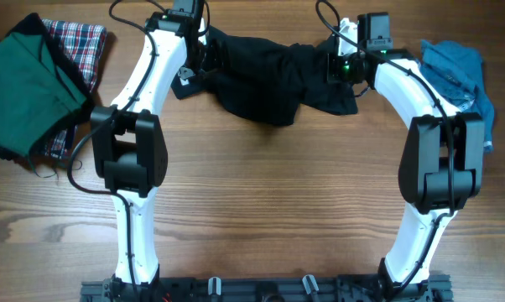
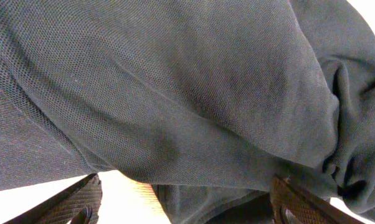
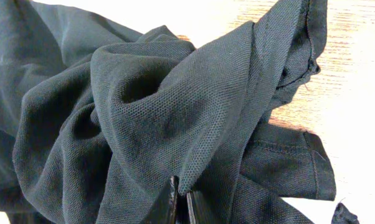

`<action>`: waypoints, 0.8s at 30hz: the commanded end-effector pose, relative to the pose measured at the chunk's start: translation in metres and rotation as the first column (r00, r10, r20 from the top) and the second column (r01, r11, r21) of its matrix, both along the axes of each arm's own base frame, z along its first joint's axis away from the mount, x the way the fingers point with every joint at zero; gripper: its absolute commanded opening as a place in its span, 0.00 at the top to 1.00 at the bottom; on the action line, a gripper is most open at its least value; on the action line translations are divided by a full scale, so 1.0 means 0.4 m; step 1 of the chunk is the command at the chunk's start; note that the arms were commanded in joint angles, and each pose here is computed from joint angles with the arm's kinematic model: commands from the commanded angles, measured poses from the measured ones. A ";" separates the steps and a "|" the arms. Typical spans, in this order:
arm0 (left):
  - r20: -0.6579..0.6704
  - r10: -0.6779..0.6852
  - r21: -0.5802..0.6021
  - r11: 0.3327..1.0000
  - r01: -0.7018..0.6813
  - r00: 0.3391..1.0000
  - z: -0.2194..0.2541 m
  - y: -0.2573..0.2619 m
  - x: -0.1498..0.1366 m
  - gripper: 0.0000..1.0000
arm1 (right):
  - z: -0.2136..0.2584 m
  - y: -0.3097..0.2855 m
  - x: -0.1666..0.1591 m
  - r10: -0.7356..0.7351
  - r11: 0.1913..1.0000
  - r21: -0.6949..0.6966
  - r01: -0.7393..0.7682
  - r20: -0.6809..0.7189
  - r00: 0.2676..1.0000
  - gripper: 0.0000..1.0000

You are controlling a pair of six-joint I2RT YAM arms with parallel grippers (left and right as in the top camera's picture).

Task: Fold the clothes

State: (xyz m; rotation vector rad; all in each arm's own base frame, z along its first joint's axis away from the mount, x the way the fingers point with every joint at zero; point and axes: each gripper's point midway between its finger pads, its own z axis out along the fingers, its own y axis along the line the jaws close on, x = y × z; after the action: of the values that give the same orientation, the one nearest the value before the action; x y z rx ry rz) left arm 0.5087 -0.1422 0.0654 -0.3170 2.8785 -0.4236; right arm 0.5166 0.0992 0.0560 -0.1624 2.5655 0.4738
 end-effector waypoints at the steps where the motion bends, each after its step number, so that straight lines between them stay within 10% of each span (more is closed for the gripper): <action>1: -0.005 0.035 0.014 0.999 -0.035 0.999 -0.012 0.029 0.010 0.15 | 0.025 -0.003 0.016 -0.015 1.000 -0.008 0.015 0.009 1.000 0.96; 11: -0.034 0.078 0.020 0.997 -0.077 0.996 -0.017 0.087 0.006 0.16 | 0.401 -0.137 0.041 -0.107 0.994 0.011 0.108 0.285 0.953 0.96; 21: -0.048 0.081 0.024 0.996 -0.080 0.996 -0.019 0.094 -0.002 0.18 | 0.407 -0.323 0.039 -0.252 0.964 -0.015 0.267 0.288 0.924 0.95; 24: -0.055 0.081 0.025 0.996 -0.080 0.995 -0.020 0.094 -0.006 0.18 | 0.382 -0.297 0.009 -0.233 0.972 0.025 0.233 0.213 0.949 0.62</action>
State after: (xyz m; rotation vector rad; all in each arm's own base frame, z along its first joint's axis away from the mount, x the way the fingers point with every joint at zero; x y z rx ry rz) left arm 0.5065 -0.1105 0.0625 -0.4121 2.9019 -0.3962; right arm 0.5278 -0.0272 0.2088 0.0843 2.3057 0.2874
